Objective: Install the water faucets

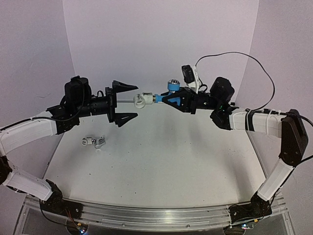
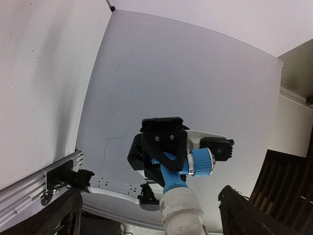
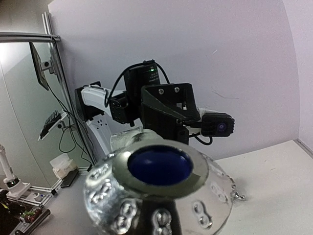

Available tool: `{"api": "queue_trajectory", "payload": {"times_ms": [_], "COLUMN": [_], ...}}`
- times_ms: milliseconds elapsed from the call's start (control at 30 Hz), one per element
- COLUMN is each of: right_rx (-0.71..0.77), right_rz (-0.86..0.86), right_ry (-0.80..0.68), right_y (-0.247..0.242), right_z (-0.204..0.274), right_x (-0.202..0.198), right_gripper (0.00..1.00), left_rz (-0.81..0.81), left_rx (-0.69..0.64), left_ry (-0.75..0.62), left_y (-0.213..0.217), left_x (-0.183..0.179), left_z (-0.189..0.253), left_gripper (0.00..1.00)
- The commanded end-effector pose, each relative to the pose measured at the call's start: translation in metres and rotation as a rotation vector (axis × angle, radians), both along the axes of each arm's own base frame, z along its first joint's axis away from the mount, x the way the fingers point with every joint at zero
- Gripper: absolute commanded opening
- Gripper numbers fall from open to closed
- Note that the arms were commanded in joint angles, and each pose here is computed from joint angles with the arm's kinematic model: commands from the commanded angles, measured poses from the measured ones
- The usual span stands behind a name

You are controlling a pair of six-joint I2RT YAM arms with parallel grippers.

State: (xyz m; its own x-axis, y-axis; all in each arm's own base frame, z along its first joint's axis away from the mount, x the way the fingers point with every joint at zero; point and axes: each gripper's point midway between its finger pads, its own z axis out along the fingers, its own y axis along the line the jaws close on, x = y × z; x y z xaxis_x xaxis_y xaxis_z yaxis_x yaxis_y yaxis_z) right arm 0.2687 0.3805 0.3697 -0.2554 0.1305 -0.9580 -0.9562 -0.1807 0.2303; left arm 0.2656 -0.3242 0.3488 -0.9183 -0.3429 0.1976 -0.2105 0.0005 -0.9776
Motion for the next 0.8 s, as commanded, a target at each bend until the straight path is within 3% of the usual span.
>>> {"api": "queue_trajectory", "payload": {"times_ms": [0,133,200,400,433,467,533,600,767], "right_rx": [0.003,-0.006,-0.009,0.005,0.003,0.006,0.004,-0.026,-0.091], "right_rz": [-0.019,-0.022,-0.030,-0.024,-0.012,-0.003,0.010,0.043,0.197], "right_ry": [-0.145,-0.120,-0.081,0.070,0.133,0.152,0.295,0.442,0.790], "right_y": [0.000,0.007,0.009,0.012,0.012,0.012,0.015,0.019,0.025], "right_z": [0.010,0.008,0.006,0.012,0.016,0.019,0.026,0.025,0.022], "right_x": [-0.010,-0.007,-0.003,-0.001,-0.002,-0.003,0.002,0.006,-0.001], "right_gripper": [0.00,0.00,0.00,0.00,0.00,0.00,0.00,0.00,0.00], "left_rz": [-0.012,-0.075,-0.109,-0.111,-0.127,-0.140,-0.174,-0.228,-0.477], "left_rx": [-0.097,-0.096,-0.100,-0.083,-0.072,-0.067,-0.051,-0.036,0.042], "left_ry": [-0.058,-0.153,-0.227,-0.485,-0.556,-0.587,-0.722,-0.876,-1.435], "left_y": [-0.018,-0.038,-0.046,-0.040,-0.041,-0.042,-0.045,-0.049,-0.058], "left_x": [-0.002,-0.009,-0.016,-0.028,-0.031,-0.033,-0.039,-0.047,-0.080], "left_z": [0.034,0.042,0.051,0.076,0.079,0.080,0.087,0.091,0.081], "left_gripper": [1.00,0.95,0.87,0.46,0.32,0.27,0.10,0.01,0.00]}}
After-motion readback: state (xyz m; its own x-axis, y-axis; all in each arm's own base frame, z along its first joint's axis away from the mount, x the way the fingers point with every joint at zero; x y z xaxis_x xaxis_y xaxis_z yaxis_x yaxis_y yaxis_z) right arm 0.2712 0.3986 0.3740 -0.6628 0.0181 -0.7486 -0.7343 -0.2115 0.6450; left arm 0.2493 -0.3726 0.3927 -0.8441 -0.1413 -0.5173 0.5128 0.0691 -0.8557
